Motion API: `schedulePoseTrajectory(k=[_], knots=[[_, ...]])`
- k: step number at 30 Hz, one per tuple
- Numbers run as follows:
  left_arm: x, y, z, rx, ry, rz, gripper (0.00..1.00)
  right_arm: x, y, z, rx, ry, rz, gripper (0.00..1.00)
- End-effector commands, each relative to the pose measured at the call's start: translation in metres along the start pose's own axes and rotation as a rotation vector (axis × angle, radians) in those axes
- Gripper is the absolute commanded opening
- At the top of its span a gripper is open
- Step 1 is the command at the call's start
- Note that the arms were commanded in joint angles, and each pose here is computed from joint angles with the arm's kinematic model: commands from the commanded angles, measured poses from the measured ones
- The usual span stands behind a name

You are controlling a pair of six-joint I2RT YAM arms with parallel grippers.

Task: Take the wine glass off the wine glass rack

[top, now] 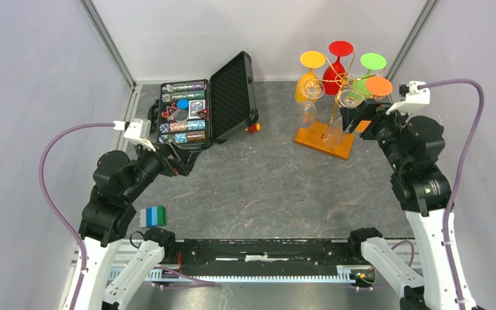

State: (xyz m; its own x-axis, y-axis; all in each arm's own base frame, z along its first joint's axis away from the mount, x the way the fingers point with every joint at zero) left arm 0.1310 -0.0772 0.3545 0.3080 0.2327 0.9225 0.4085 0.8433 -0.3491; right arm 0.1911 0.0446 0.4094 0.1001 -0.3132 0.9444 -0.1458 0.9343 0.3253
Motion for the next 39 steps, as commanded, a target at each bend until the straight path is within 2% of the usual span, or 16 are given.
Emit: schedulePoseTrajectory(k=[1,5,10,15,19,23,29,34,39], knots=[[0.008,0.007,-0.002,0.074,-0.095,-0.006,1.00,0.011,0.004,0.001,-0.010,0.022,0.014,0.98],[0.009,0.011,-0.003,0.090,-0.154,-0.012,1.00,0.014,0.003,-0.002,-0.070,0.073,-0.037,0.98],[0.004,0.005,-0.009,-0.017,-0.088,-0.095,1.00,0.015,0.013,-0.021,0.001,0.089,-0.100,0.96],[0.004,0.007,-0.014,-0.009,-0.083,-0.093,1.00,0.015,0.021,-0.034,0.021,0.118,-0.218,0.91],[0.003,0.006,-0.016,-0.014,-0.090,-0.067,1.00,0.005,0.012,-0.033,-0.073,0.099,-0.291,0.88],[-0.001,0.006,-0.019,-0.030,-0.052,-0.090,1.00,-0.001,-0.004,-0.028,-0.202,0.059,-0.287,0.85],[-0.006,0.013,-0.023,0.013,-0.049,-0.088,1.00,-0.013,-0.016,-0.037,-0.285,0.061,-0.282,0.84],[-0.003,0.022,-0.029,0.089,-0.083,-0.090,1.00,-0.006,-0.024,-0.056,-0.336,0.041,-0.320,0.74],[-0.005,0.031,-0.029,0.195,-0.062,-0.063,1.00,-0.019,-0.038,-0.059,-0.362,0.035,-0.410,0.68]])
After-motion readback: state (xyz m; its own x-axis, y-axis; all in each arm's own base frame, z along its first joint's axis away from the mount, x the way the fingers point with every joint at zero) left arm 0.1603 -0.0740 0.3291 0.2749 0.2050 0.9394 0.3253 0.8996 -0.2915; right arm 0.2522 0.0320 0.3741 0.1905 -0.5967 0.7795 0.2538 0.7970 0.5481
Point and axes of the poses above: each gripper's point midway between its finger pads, its own z axis back along the fingers, its own y axis along the line the jaws close on, x = y × z, the point moved 8 cm from there along z, back along the fingers, and after that the axes turned 3 degrees about -z, right-handed, at the moved point
